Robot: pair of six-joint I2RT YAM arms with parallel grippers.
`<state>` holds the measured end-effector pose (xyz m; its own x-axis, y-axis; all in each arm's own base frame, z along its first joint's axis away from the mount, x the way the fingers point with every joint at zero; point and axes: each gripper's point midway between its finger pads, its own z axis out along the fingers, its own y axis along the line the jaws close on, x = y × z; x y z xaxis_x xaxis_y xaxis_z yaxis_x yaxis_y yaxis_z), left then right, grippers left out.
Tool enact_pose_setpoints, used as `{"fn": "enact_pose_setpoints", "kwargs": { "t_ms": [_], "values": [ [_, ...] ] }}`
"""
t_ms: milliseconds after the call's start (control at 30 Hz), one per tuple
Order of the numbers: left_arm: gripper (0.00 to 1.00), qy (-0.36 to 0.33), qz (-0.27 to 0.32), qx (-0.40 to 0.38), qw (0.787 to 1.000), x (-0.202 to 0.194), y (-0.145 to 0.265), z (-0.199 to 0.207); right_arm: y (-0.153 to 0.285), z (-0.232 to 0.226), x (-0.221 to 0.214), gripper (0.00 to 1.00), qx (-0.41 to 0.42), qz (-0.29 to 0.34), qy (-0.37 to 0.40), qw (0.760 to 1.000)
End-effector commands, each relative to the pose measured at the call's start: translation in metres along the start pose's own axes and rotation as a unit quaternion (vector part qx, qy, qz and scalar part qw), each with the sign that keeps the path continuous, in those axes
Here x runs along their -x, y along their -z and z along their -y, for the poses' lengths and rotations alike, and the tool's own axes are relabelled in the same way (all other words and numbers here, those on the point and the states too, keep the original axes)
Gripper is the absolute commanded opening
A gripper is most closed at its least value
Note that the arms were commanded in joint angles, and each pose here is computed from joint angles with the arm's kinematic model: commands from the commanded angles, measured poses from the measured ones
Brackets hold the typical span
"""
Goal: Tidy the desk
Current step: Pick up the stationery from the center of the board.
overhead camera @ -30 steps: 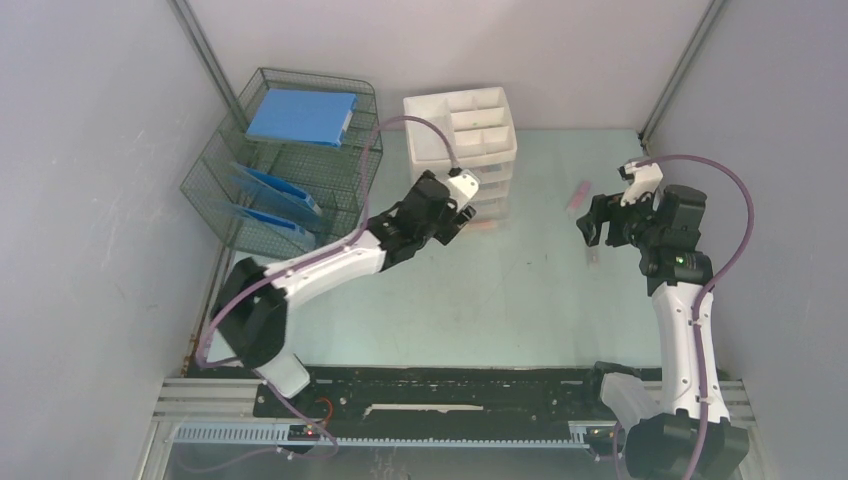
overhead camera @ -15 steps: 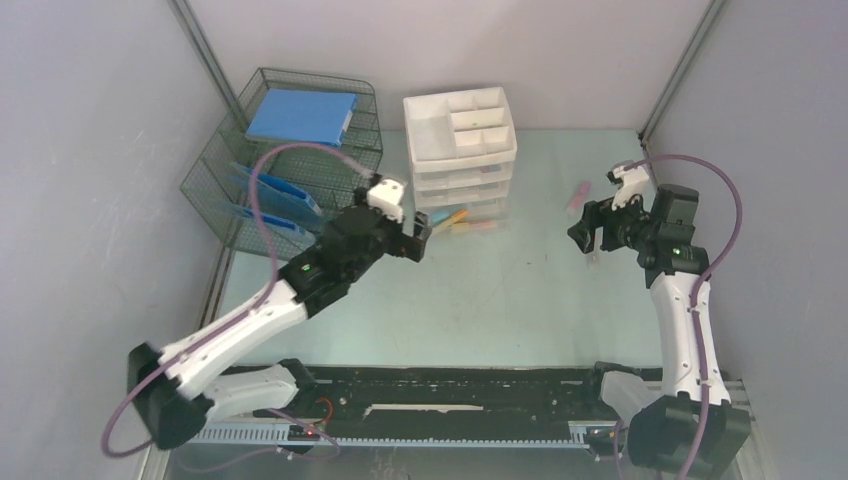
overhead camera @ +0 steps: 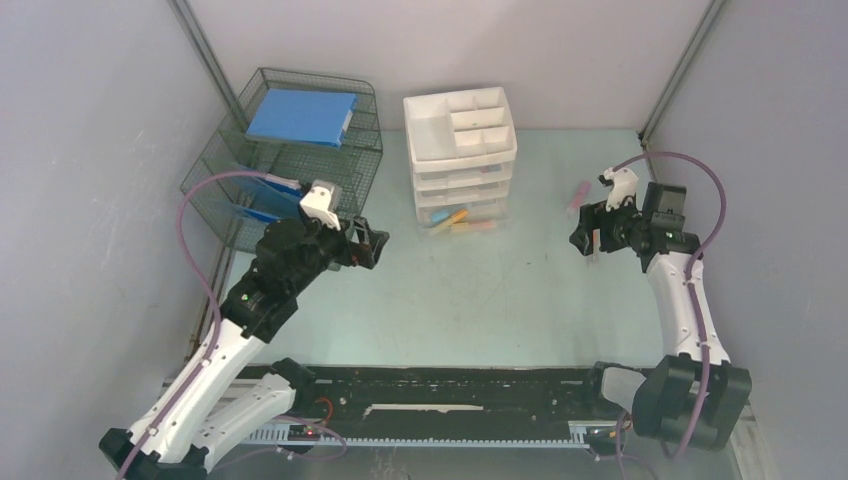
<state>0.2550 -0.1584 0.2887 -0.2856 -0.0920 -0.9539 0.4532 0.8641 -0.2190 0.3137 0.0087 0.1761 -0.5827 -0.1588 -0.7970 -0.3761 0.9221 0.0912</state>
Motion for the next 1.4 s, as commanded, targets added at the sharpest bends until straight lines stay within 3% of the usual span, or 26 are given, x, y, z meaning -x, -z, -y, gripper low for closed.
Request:
{"fn": "enact_pose_setpoints", "kwargs": {
  "t_ms": [0, 533, 900, 1367],
  "values": [
    [1.00, -0.028, -0.043, -0.009, 0.999, -0.028, 0.001, -0.005, -0.008, 0.023, -0.013, 0.83, -0.035, -0.028, -0.004, 0.999],
    [1.00, -0.045, -0.045, 0.007, 0.998, -0.037, 0.007, -0.014, -0.072, 0.095, -0.059, 0.81, -0.186, -0.107, -0.125, 0.969],
    [1.00, -0.047, -0.046, 0.016, 0.998, -0.039, 0.007, -0.018, -0.109, 0.108, -0.071, 0.65, -0.183, -0.176, -0.129, 0.959],
    [1.00, -0.047, -0.046, 0.010, 0.998, -0.039, 0.007, -0.016, -0.123, 0.115, -0.086, 0.56, -0.203, -0.219, -0.096, 0.949]
  ]
}}
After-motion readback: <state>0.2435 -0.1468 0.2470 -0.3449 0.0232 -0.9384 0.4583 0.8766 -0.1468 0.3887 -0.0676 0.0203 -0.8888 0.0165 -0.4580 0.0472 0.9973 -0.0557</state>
